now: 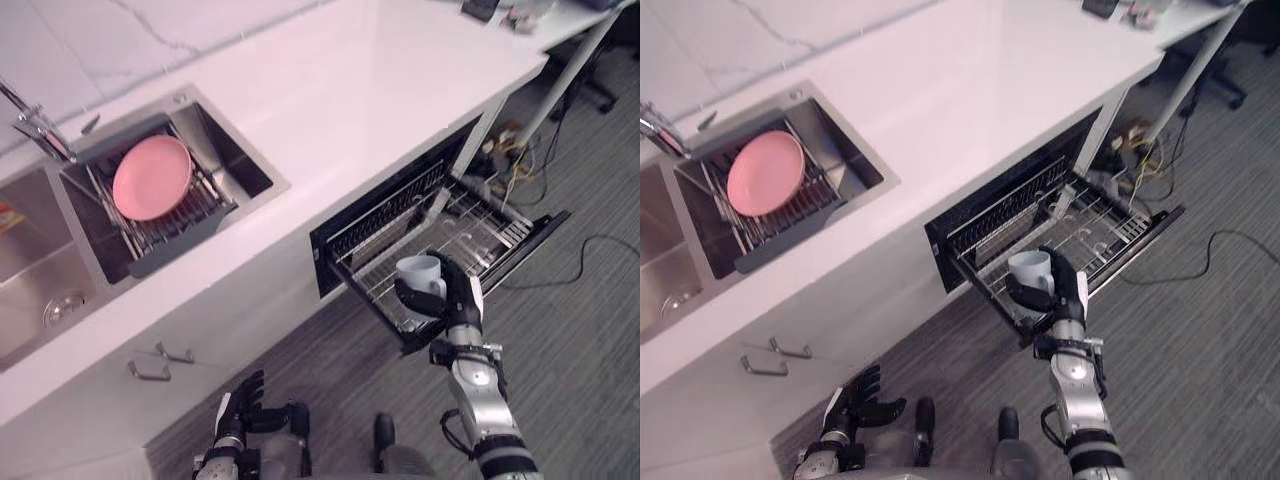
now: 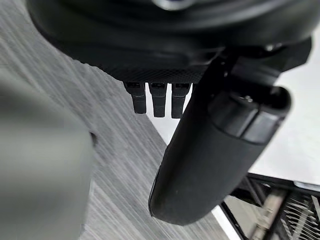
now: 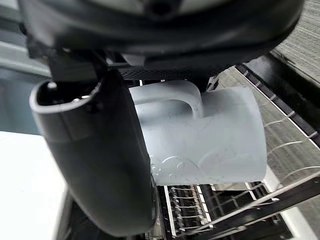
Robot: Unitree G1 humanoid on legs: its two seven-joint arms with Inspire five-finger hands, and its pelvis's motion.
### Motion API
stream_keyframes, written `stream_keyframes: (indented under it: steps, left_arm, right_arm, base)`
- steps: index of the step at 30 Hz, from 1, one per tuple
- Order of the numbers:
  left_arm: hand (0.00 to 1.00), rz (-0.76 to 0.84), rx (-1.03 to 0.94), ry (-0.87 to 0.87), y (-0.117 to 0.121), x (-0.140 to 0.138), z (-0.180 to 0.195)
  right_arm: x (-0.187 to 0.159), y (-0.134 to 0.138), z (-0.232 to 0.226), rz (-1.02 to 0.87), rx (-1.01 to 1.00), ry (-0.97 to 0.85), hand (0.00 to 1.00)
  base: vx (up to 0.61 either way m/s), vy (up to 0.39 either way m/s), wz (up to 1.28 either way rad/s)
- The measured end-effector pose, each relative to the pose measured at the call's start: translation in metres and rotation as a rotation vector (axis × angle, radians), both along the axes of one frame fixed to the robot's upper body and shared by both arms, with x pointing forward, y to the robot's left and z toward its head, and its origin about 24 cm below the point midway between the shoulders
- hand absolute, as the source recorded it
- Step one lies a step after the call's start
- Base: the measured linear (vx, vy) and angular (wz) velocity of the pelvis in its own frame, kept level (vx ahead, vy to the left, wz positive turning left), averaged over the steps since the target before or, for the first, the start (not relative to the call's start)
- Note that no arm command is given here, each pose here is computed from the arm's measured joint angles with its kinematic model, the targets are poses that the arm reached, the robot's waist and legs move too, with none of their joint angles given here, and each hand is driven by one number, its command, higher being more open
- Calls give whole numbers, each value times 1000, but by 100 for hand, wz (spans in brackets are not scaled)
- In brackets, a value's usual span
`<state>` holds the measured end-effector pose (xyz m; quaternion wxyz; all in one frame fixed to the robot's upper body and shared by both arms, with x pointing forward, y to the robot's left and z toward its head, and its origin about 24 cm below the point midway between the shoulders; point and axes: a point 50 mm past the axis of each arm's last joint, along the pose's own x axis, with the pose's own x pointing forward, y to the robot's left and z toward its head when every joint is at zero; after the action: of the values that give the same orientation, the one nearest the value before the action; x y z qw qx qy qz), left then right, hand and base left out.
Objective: Walk over to the sink, pick up the cup, carry it to the dishwasher, place the cup inside the dishwasher, then close the dishwasher door
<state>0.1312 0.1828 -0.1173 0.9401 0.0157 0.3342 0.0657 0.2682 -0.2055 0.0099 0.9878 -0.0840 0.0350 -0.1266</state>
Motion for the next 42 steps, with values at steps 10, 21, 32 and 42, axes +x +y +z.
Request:
stream_keyframes:
  steps: [10,21,32,42]
  left_arm:
    - [90,-7,12,-116,-5,28,15]
    - [90,12,26,-168,-6,37,22]
    - [90,14,13,-211,-15,49,28]
    - [90,-12,2,-222,-24,55,29]
  right_arm:
    - [51,-8,75,4,-109,-233,30]
    - [78,-15,101,-37,-152,-257,30]
    - [98,-9,95,-13,-197,-152,90]
    - [106,-6,104,-25,-188,-153,90]
  base:
    - [-88,-10,-2]
    - [10,-10,-2]
    - [-10,0,2]
    - [-2,0,0]
